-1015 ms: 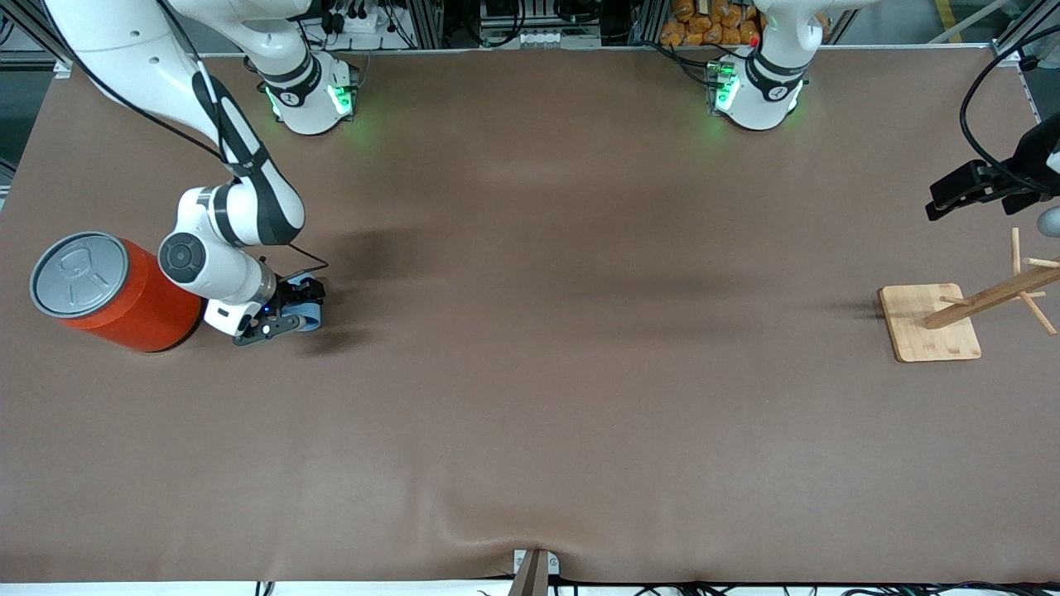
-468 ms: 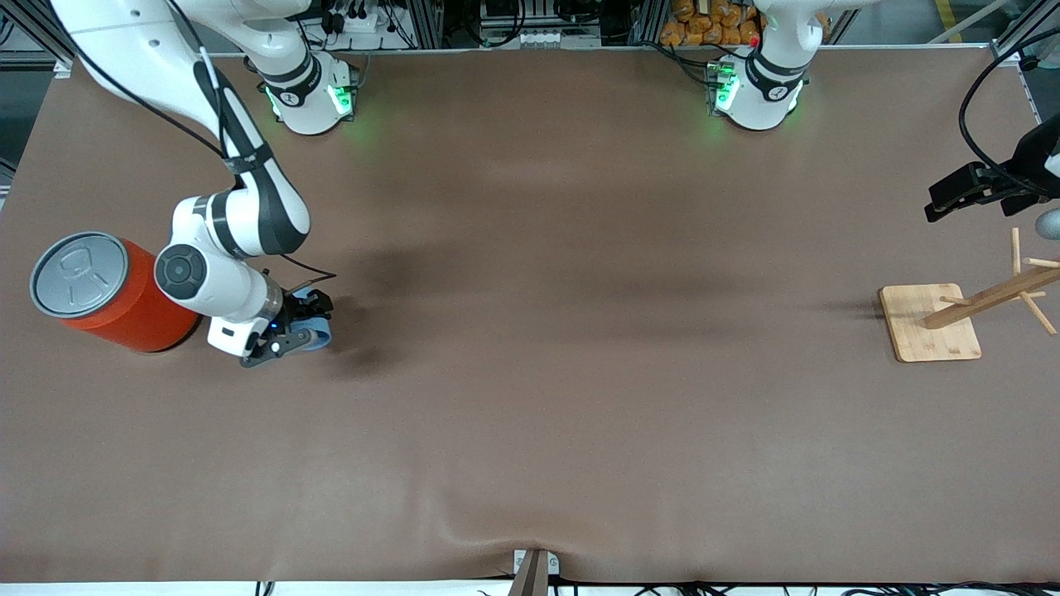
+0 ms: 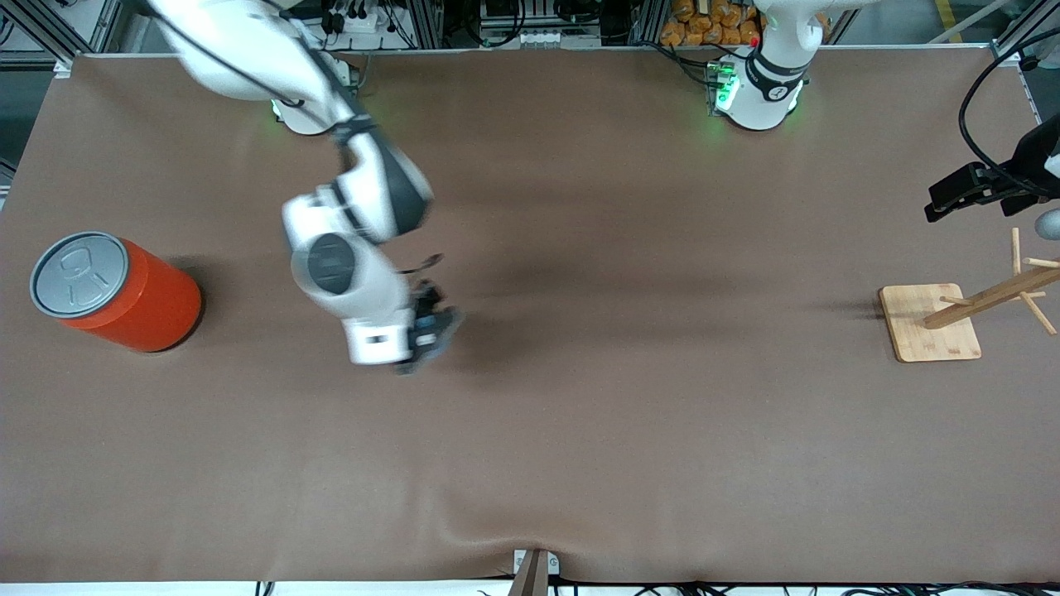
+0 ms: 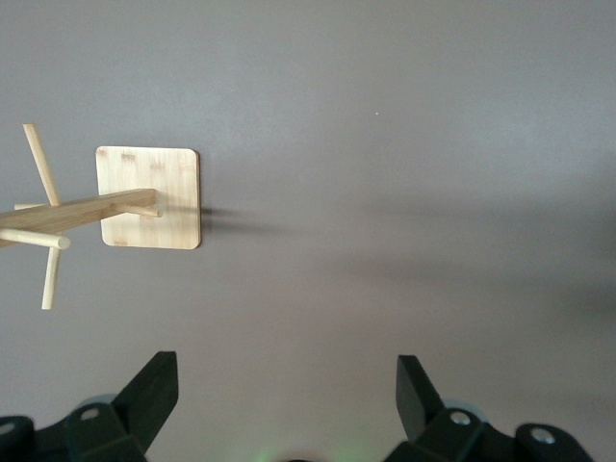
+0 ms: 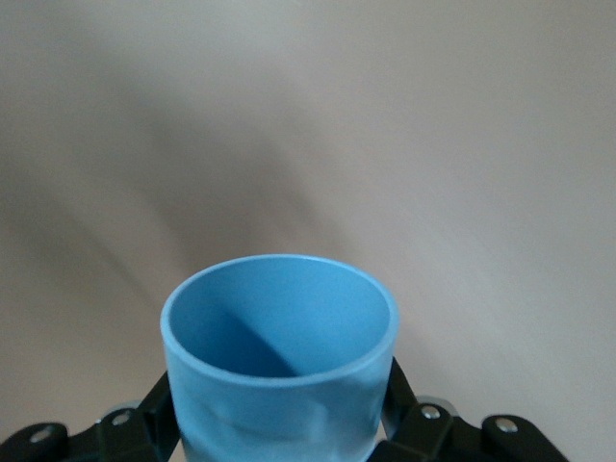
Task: Flip cup
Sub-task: 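Lift the blue cup with the right gripper toward the table middle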
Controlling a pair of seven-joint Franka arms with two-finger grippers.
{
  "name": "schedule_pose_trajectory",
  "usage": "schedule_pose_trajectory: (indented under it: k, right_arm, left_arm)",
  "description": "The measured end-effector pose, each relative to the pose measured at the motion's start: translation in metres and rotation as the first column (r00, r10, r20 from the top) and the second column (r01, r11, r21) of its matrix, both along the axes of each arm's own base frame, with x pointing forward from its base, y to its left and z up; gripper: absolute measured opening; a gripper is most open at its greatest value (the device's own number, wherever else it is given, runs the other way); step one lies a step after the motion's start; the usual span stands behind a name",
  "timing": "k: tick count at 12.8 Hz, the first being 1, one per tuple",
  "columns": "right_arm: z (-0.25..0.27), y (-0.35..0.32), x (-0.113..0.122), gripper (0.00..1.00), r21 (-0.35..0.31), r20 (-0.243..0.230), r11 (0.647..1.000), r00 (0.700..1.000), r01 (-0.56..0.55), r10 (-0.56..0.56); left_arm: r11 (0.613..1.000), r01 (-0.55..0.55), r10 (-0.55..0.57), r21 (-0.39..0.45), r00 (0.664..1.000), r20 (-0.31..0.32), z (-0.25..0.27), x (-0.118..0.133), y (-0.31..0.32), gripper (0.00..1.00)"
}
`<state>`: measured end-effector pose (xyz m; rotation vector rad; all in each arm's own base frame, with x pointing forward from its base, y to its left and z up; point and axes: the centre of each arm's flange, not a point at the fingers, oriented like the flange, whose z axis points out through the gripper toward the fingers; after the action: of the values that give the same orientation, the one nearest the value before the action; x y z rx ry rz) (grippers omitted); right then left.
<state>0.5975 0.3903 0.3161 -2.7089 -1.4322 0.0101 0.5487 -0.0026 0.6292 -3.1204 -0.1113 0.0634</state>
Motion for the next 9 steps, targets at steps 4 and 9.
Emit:
schedule_pose_trajectory:
  k: [4,9]
  right_arm:
    - [-0.013,0.130,-0.056,0.81,-0.092,0.173,0.912,0.896,-0.400,0.410]
    - [-0.073,0.196,-0.126,0.81,-0.170,0.165,0.780,0.763,-0.602,0.625]
  left_arm:
    - [0.999,-0.003,0.002,-0.035,1.000,-0.023,-0.011,0.001,-0.002,1.00]
    - [0.962,-0.085,0.053,-0.261,0.991,-0.124,-0.060,0.016,0.007,1.00]
